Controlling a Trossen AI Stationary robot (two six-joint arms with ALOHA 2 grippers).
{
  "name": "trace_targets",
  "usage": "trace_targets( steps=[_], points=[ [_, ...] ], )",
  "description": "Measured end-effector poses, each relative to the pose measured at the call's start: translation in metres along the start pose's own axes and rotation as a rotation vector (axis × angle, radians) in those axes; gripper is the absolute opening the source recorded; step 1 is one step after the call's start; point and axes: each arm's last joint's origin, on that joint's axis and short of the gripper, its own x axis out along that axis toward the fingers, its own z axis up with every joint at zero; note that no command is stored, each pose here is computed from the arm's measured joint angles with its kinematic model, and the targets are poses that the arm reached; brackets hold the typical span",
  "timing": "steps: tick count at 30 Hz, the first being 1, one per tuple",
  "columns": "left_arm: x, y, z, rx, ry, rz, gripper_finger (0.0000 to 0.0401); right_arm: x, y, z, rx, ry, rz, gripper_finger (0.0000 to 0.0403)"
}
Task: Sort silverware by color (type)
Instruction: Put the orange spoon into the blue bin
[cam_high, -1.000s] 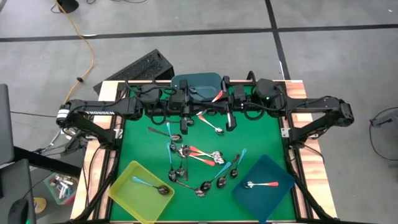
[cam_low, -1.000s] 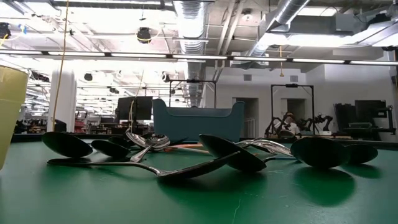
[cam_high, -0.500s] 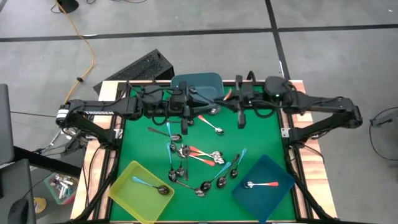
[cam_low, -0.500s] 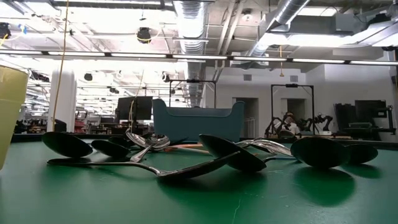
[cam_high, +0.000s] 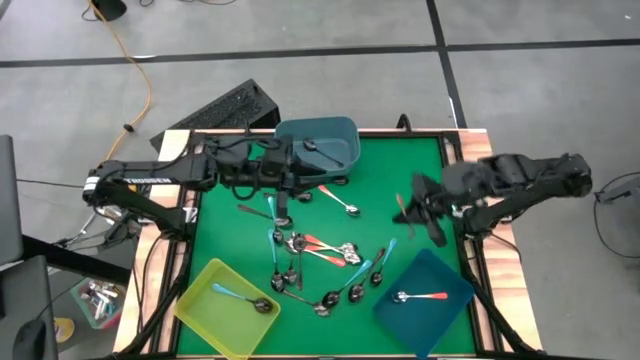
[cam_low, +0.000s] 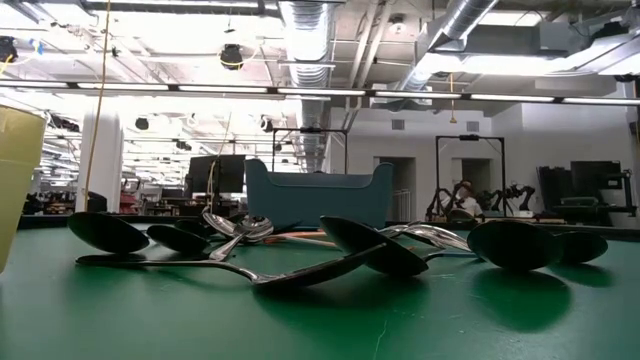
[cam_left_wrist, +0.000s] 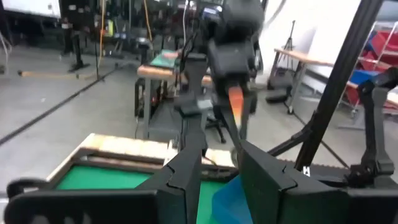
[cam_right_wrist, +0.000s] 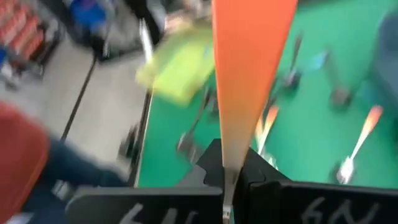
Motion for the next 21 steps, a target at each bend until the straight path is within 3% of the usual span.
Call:
trace_targets(
  steps=[3, 9, 15, 21],
  points=[
    [-0.008, -0.001, 0.006, 0.021, -0.025, 0.010, 0.0082, 0.007, 0.017, -0.012, 0.023, 0.088, 0.018, 0.0012],
    [-0.015, -0.001, 0.011, 0.026, -0.045, 0.014, 0.0082, 0.031, 0.048, -0.042, -0.042, 0.304, 0.014, 0.0012],
    [-0.015, -0.001, 0.011, 0.006, -0.043, 0.013, 0.0082, 0.061, 0.069, -0.080, -0.100, 0.581, -0.097, 0.0012],
    [-0.014, -0.001, 0.011, 0.006, -0.043, 0.013, 0.0081, 0.092, 0.089, -0.111, -0.217, 0.744, -0.141, 0.0013]
  ],
)
